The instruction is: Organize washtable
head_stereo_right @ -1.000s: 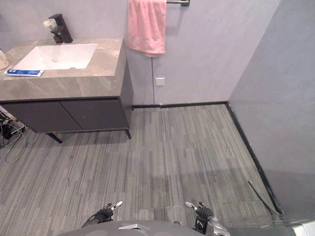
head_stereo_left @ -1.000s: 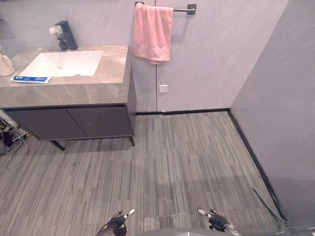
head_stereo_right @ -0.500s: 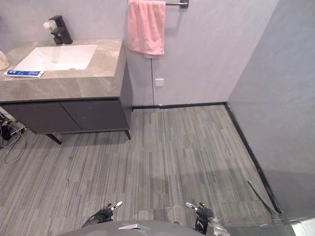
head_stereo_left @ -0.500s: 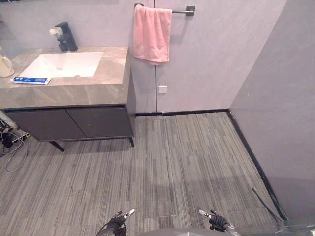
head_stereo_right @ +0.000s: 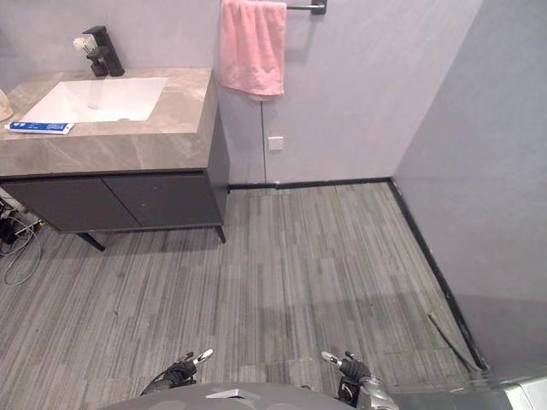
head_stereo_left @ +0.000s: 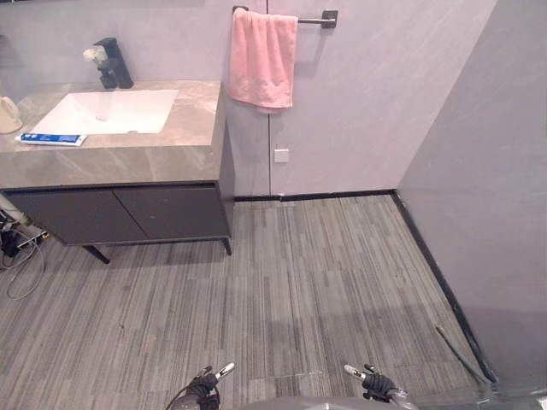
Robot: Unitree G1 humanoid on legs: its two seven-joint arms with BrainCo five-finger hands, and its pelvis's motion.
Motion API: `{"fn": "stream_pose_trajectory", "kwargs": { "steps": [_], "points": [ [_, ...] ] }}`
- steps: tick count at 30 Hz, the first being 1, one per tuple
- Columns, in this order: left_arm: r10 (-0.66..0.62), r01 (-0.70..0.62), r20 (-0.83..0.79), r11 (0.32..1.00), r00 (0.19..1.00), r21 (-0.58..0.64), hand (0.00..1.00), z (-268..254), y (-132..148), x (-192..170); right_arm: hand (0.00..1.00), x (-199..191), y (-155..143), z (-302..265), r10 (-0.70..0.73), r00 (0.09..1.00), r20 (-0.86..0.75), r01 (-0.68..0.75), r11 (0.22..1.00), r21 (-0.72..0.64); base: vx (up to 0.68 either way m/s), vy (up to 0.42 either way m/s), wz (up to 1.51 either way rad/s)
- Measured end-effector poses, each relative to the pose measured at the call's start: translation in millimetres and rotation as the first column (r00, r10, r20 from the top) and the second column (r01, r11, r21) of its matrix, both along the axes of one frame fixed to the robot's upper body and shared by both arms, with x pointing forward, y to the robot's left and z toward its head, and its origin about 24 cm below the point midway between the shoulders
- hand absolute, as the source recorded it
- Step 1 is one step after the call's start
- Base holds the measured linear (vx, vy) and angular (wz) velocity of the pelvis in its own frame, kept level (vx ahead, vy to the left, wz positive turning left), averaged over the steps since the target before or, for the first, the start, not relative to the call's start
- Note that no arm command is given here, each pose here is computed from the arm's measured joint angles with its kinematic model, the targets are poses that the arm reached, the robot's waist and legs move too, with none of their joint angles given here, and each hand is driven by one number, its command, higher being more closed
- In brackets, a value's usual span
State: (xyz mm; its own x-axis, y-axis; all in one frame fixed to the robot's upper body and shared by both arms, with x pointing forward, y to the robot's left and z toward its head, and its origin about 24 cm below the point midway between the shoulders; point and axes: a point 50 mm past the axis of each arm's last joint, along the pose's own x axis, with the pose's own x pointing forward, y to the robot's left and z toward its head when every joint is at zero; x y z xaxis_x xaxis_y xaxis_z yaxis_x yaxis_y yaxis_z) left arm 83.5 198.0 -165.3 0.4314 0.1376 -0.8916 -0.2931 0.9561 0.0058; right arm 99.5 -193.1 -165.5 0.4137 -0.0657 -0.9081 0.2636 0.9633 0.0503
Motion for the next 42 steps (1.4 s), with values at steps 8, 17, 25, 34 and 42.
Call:
{"fn": "stream_pose_trajectory", "kwargs": {
  "steps": [8,17,25,34,42],
  "points": [
    [-0.022,0.021,0.022,1.0,1.0,0.014,0.0,2.5,2.7,9.9,0.0,12.1,3.9,2.7,0.067,0.997,0.028,-0.067,0.998,-0.01,-0.01,0.018,-0.07],
    [-0.064,0.062,0.057,0.998,0.996,0.027,0.0,6.4,-1.2,28.6,0.0,27.7,-1.1,8.4,-0.007,0.996,0.089,0.008,1.0,-0.006,-0.08,0.041,0.17],
    [-0.091,0.089,0.046,0.995,0.995,0.05,0.0,7.2,5.3,28.9,0.0,36.5,-7.7,11.6,-0.117,0.987,0.113,0.115,0.993,0.023,0.1,-0.107,0.1],
    [-0.007,0.006,0.117,1.0,0.993,0.015,0.0,11.9,3.2,38.4,0.0,77.0,7.5,25.6,-0.024,0.978,0.206,0.02,1.0,0.024,0.54,-0.331,-0.31],
    [0.04,-0.044,0.133,0.999,0.99,0.028,0.0,12.4,7.9,31.7,0.0,73.3,-1.3,26.6,-0.015,0.975,0.22,0.018,1.0,-0.011,0.5,0.003,-0.49]
  ]
}}
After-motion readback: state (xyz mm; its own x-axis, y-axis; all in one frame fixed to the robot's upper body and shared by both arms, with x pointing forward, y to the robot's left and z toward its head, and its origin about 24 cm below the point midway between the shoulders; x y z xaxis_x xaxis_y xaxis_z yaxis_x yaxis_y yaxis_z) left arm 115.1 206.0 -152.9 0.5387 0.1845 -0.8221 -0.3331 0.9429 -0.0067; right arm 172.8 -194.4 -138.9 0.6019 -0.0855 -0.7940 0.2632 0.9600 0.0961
